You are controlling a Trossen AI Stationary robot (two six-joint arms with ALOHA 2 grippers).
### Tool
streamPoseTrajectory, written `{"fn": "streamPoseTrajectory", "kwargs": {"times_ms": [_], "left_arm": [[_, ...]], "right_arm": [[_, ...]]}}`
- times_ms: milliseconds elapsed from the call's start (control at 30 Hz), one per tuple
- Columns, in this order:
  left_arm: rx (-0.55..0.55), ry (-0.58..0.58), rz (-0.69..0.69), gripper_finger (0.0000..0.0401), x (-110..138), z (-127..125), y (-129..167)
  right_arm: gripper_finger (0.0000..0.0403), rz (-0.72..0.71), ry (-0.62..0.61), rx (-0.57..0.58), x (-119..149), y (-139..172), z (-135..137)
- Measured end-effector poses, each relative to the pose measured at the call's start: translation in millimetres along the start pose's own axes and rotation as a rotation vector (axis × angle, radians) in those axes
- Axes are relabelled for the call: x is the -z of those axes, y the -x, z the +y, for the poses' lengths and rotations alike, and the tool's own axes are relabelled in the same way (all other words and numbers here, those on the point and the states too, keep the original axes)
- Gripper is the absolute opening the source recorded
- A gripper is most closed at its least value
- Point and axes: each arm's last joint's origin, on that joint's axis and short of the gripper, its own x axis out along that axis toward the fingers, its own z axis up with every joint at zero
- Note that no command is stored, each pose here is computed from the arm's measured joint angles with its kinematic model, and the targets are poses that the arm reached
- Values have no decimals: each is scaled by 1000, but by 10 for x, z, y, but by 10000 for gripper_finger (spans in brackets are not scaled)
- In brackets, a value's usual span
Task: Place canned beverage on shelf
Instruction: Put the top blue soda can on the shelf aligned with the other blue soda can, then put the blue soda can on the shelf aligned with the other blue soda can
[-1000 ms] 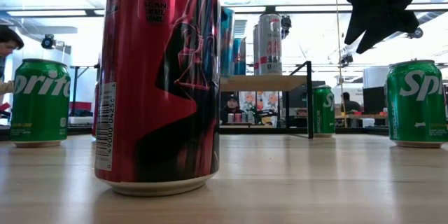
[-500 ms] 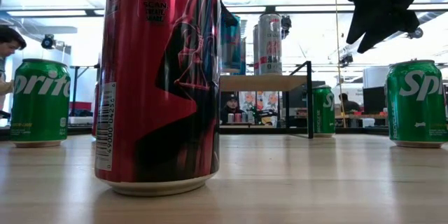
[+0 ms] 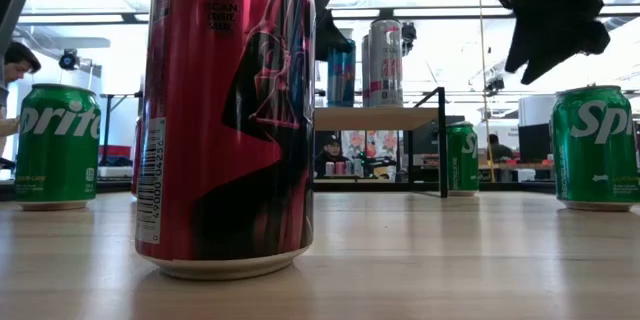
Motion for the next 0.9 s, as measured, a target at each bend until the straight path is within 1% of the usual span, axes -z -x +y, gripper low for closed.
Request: {"fn": "streamPoseTrajectory", "kwargs": {"times_ms": [167, 333, 533, 667, 767, 900], "left_arm": [[-31, 34, 0, 247, 9, 113, 26], [-40, 47, 4, 272, 24, 148, 14], [-41, 40, -29, 313, -4, 153, 7], [-46, 36, -56, 338, -56, 163, 25], [-47, 34, -61, 349, -107, 163, 56], [-42, 46, -9, 351, -124, 151, 109]], "right_arm": [[203, 16, -1, 30, 62, -79, -44], [203, -12, -7, 28, 53, -85, -36], [203, -76, -34, -31, 7, -63, 14], [203, -92, -48, -56, -8, -51, 31], [203, -99, -55, -71, -16, -47, 43], [203, -101, -58, -77, -18, -38, 41]]}}
